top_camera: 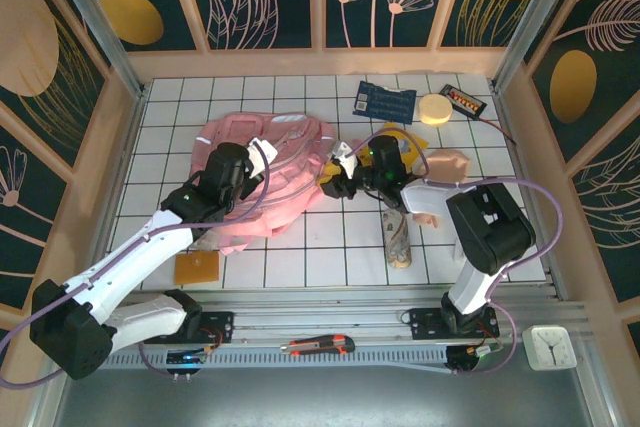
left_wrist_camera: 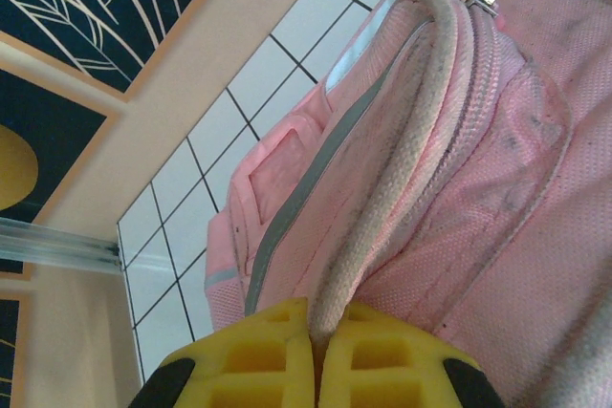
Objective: Pack the student bag
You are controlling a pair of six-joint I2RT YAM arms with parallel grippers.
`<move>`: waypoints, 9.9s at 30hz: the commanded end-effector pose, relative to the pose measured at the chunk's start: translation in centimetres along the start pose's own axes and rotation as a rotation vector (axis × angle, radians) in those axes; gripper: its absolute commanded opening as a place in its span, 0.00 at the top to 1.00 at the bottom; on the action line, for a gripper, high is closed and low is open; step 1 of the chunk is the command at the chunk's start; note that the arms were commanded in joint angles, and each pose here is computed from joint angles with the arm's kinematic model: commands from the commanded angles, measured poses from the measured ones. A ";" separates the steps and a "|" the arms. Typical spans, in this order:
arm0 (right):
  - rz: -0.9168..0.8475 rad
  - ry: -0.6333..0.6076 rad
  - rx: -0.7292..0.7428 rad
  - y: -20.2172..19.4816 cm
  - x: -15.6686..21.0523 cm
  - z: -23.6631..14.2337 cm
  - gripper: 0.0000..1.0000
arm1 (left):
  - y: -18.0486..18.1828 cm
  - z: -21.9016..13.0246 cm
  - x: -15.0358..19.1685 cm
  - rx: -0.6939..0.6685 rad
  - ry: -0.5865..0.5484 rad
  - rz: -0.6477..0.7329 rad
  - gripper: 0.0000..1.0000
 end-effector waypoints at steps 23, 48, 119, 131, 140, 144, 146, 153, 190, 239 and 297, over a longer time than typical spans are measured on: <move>-0.102 0.009 -0.078 0.4 -0.1 0.4 0.37 | 1.8 -1.7 -2.2 -0.071 -0.128 -0.005 1.00; -0.070 0.003 -0.064 0.4 -0.9 0.9 0.97 | 1.6 -1.4 -1.7 -0.085 -0.129 0.009 1.00; 0.741 0.121 -0.164 8.3 -10.0 3.6 1.00 | -5.1 7.3 -10.7 0.090 0.167 -0.718 1.00; 0.863 0.012 -0.060 3.0 -11.5 -2.0 1.00 | -4.5 5.3 -7.6 0.067 0.147 -0.619 1.00; 0.839 0.294 -0.017 0.9 -10.1 -2.9 1.00 | -3.0 4.7 -8.7 -0.033 0.093 -0.571 1.00; 0.842 0.273 0.038 -1.0 -11.5 -3.9 1.00 | -2.6 4.5 -10.0 -0.042 0.082 -0.550 1.00; 0.879 0.239 0.011 -1.4 -12.4 -3.9 1.00 | -2.5 4.6 -10.5 -0.035 0.080 -0.564 1.00; 1.068 0.262 -0.160 -1.9 -13.4 -3.1 1.00 | -2.1 5.3 -11.7 -0.115 0.085 -0.562 1.00; 1.357 0.314 -0.110 4.2 -12.6 1.0 1.00 | -1.9 4.8 -13.9 -0.024 0.033 -0.822 1.00; 0.927 -0.043 0.441 5.9 -14.9 -11.3 0.29 | -1.9 9.1 -22.0 0.001 0.150 -0.683 1.00; 0.841 -0.014 0.288 1.8 -22.8 2.8 1.00 | -0.7 -3.5 -3.6 0.463 0.331 -0.989 0.26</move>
Point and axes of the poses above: each hand's point on the last joint's axis, 136 mm out from that joint toward the fingers, its own z axis out along the fingers, its own y axis along the line the jaws close on, x = y × z, the point moved 10 cm from there along -z, back along the fingers, and after that the axes turned 9 degrees about -z, right-handed, at the moved point
